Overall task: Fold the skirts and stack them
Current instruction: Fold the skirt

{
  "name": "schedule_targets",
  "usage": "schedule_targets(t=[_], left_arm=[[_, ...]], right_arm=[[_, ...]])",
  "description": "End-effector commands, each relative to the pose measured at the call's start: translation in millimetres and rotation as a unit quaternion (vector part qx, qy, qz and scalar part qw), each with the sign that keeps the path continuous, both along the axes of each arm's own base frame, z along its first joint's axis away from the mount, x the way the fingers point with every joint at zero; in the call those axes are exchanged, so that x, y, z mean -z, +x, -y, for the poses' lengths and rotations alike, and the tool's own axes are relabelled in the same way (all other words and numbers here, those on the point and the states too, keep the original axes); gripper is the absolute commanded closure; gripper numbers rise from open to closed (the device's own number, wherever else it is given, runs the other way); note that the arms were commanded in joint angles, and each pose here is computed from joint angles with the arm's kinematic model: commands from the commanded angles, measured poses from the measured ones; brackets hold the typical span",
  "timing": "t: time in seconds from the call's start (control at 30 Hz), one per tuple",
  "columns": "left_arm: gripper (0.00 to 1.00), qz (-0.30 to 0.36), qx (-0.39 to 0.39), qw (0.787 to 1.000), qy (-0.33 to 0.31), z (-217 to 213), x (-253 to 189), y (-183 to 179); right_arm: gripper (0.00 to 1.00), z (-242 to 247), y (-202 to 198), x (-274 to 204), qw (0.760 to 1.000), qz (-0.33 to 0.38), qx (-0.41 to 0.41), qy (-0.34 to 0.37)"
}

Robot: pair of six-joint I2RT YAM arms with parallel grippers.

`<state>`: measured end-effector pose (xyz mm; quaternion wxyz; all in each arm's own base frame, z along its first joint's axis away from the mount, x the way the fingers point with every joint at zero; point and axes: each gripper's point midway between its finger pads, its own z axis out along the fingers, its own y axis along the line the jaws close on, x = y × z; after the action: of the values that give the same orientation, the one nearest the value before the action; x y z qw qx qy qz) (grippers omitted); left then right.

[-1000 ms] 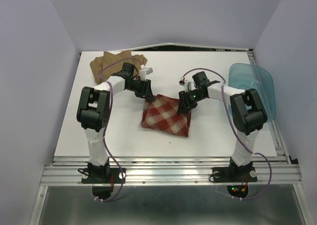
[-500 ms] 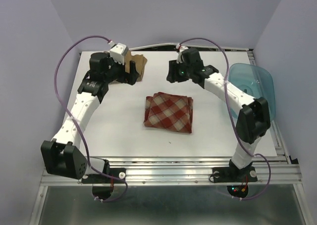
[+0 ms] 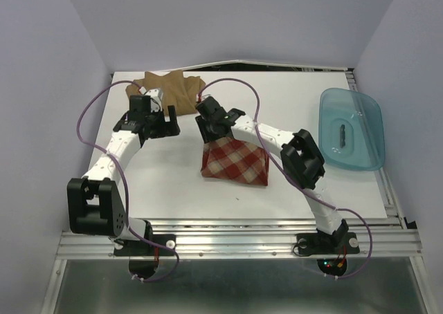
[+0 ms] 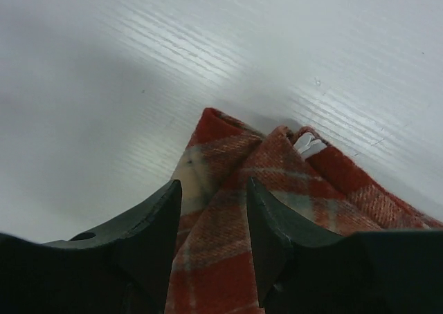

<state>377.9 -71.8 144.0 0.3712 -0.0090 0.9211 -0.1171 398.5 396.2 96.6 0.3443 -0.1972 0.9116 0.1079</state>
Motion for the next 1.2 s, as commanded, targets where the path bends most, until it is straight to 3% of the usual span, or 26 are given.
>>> schedule_targets(t=[0.0, 0.1, 0.4, 0.67, 0.77, 0.8, 0.93, 1.17], left_arm=[[0.01, 0.055, 0.018, 0.997, -0.059, 18, -29, -11], [0.01, 0.053, -0.019, 0.997, -0.059, 10, -18, -12], [0.01, 0.049, -0.038, 0.994, -0.087, 11, 2, -27], [0.01, 0.033, -0.005, 0.992, -0.124, 25, 18, -39], [0.01, 0.025, 0.020, 0.990, -0.135, 33, 27, -48], [0.01, 0.034, 0.029, 0.989, -0.140, 35, 26, -47], [0.01, 0.024, 0.079, 0.979, -0.188, 56, 33, -60], [0.01, -0.003, 0.102, 0.963, -0.250, 76, 50, -67]], right_arm=[[0.52, -1, 19, -18, 0.999, 0.030, 0.035, 0.007], [0.52, -6, 21, -11, 0.999, 0.023, 0.033, 0.009], [0.52, -15, 21, 20, 1.000, -0.003, 0.028, 0.005], [0.53, -17, 17, 43, 0.999, -0.025, 0.024, -0.003], [0.67, -20, 16, 50, 0.999, -0.033, 0.024, 0.000], [0.77, -21, 16, 50, 0.999, -0.033, 0.024, 0.002], [0.95, -25, 18, 39, 0.999, -0.030, 0.022, 0.014], [0.99, -28, 22, 7, 0.998, -0.021, 0.031, 0.051]])
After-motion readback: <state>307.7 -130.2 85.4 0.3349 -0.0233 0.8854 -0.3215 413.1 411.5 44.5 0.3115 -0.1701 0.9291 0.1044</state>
